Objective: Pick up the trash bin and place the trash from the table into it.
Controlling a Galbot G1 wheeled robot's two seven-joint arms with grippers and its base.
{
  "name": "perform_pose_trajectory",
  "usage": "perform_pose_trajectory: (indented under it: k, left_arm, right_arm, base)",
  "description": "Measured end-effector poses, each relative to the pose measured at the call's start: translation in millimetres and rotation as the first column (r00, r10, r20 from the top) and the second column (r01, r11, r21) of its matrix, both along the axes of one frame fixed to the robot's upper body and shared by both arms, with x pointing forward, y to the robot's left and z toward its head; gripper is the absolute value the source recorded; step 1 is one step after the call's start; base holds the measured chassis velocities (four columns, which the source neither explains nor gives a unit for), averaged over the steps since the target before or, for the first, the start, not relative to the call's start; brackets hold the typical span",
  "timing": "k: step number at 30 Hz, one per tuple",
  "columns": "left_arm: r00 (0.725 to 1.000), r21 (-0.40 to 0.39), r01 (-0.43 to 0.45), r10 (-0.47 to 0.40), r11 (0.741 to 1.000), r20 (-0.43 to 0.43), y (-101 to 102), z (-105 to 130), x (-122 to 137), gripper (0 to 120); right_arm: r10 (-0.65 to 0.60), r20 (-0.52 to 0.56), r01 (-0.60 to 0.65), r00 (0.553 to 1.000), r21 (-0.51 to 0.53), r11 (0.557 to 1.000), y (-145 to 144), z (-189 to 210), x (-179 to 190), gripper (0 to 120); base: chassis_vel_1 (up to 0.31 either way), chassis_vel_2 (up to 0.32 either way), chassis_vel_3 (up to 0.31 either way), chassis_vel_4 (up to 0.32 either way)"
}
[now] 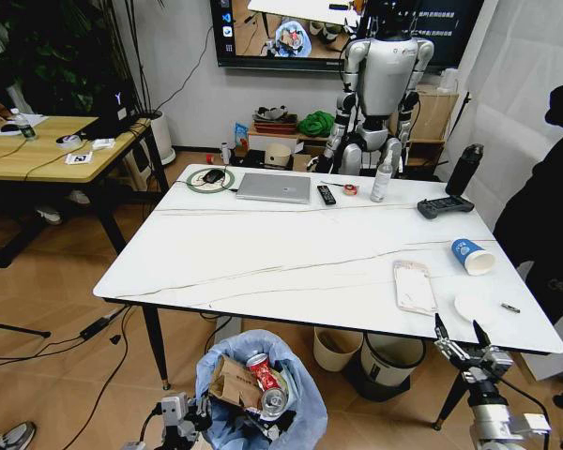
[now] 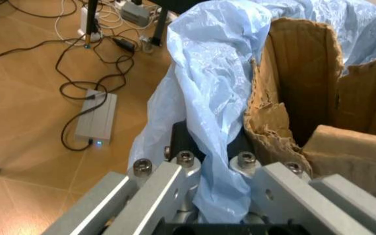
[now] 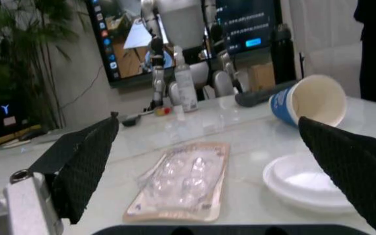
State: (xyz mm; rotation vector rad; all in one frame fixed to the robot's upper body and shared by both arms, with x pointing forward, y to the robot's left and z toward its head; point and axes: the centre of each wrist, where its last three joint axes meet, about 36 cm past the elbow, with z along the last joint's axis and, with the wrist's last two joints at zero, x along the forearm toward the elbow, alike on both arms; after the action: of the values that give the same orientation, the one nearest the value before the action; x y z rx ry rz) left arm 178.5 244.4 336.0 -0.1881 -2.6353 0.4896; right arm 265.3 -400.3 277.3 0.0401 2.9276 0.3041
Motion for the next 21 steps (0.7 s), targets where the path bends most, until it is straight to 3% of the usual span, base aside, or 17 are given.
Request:
perform_pose_trajectory:
  k: [5,10,14,17,19,21]
  left_arm:
    - [1.0,0.004,0.004,-0.004,1.0,-0.001,1.7,1.8,-0.9,0]
    - [1.0,0.009,0.009,-0.009,1.0,-0.005,3.1,2.2,-2.7,0]
    - [1.0,0.013,0.009,-0.009,1.0,-0.004,4.6,3.7,-3.1,0]
    - [1.0,0.019,0.004,-0.004,1.0,-0.002,8.0,6.3,-4.6,0]
    - [1.0,0.022,0.003,-0.003,1.0,-0.001,9.1,7.2,-5.1,0]
    - [1.0,0.026,0.0,0.0,1.0,0.005,11.2,9.7,-5.4,0]
  right_arm:
    - [-0.1,0.011,0.101,0.995,-0.036,0.994,-10.8,35.6,6.2,100]
    - [-0.197,-0.055,0.193,0.979,-0.078,0.978,-50.2,77.3,20.7,100]
    - [-0.184,-0.099,0.175,0.978,-0.096,0.98,-78.7,95.5,34.6,100]
    - [-0.125,-0.16,0.098,0.979,-0.168,0.981,-115.4,115.1,53.4,100]
    - [-0.123,-0.184,0.086,0.975,-0.199,0.976,-124.6,119.8,58.7,100]
    - [-0.179,-0.235,0.112,0.955,-0.274,0.955,-134.2,130.1,69.1,100]
  base:
    - [0.0,0.0,0.0,0.0]
    - [0.0,0.0,0.0,0.0]
    - [0.0,0.0,0.0,0.0]
    - [0.0,0.0,0.0,0.0]
    - [0.0,0.0,0.0,0.0]
    - [0.0,0.0,0.0,0.0]
